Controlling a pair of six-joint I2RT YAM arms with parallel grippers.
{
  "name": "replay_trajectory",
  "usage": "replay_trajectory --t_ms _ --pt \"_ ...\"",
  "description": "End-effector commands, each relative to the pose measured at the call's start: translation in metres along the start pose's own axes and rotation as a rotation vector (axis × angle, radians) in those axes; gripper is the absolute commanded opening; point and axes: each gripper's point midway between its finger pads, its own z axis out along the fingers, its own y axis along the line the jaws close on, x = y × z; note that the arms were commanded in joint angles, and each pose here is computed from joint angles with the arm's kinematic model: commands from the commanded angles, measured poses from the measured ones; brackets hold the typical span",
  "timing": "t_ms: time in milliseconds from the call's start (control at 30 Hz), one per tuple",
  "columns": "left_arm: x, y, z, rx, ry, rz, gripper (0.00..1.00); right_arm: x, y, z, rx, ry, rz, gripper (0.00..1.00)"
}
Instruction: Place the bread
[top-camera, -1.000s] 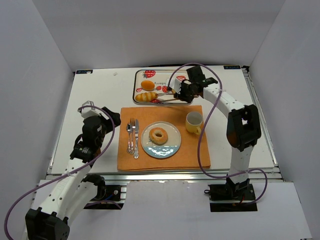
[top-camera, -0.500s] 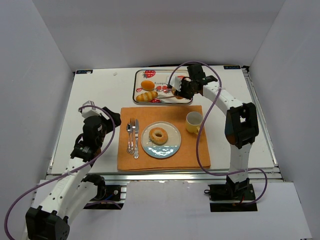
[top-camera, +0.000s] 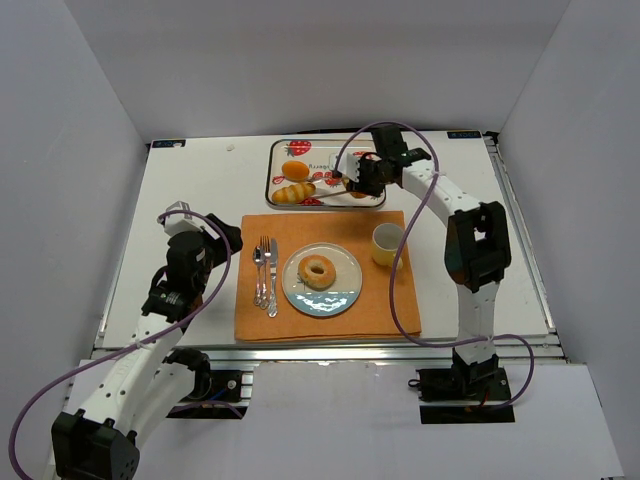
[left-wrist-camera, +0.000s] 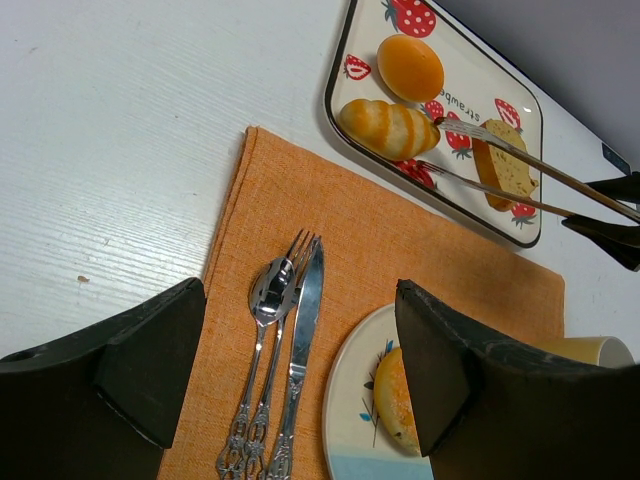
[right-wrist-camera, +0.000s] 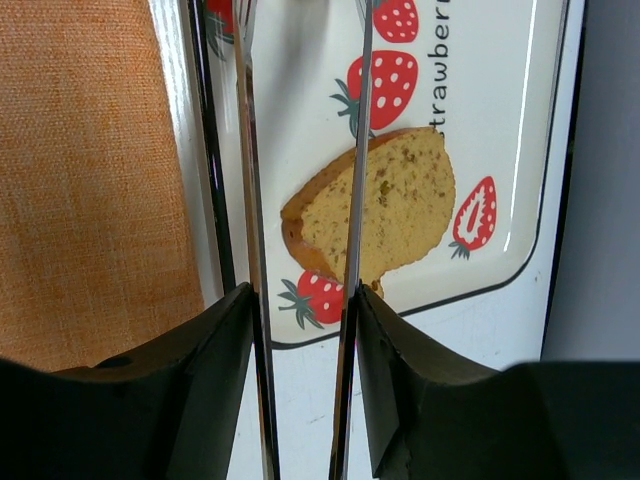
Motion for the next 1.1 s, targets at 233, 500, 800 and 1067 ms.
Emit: replay_trajectory --t_ms 233,500,800,1067 --pt "-0.016 -0.006 -0.002 0.005 -0.037 -0.005 0.85 -0.006 -0.007 0.004 -0.051 -0.027 -0.061 0.45" --pt "-0.016 -0.006 -0.003 0.007 -0.037 -0.011 0.85 -0.006 -0.004 0.000 -0.050 -0.027 -0.043 0.17" --pt "-0.017 -0.007 -0.005 0.010 -0.044 -0.015 0.85 -0.021 -0.001 -0.041 0.017 -0.108 0.000 0.02" --pt "-0.018 -0.010 -0.003 0.021 -0.043 -0.015 0.85 -0.038 0.018 -0.085 0.063 -0.163 0.025 0.00"
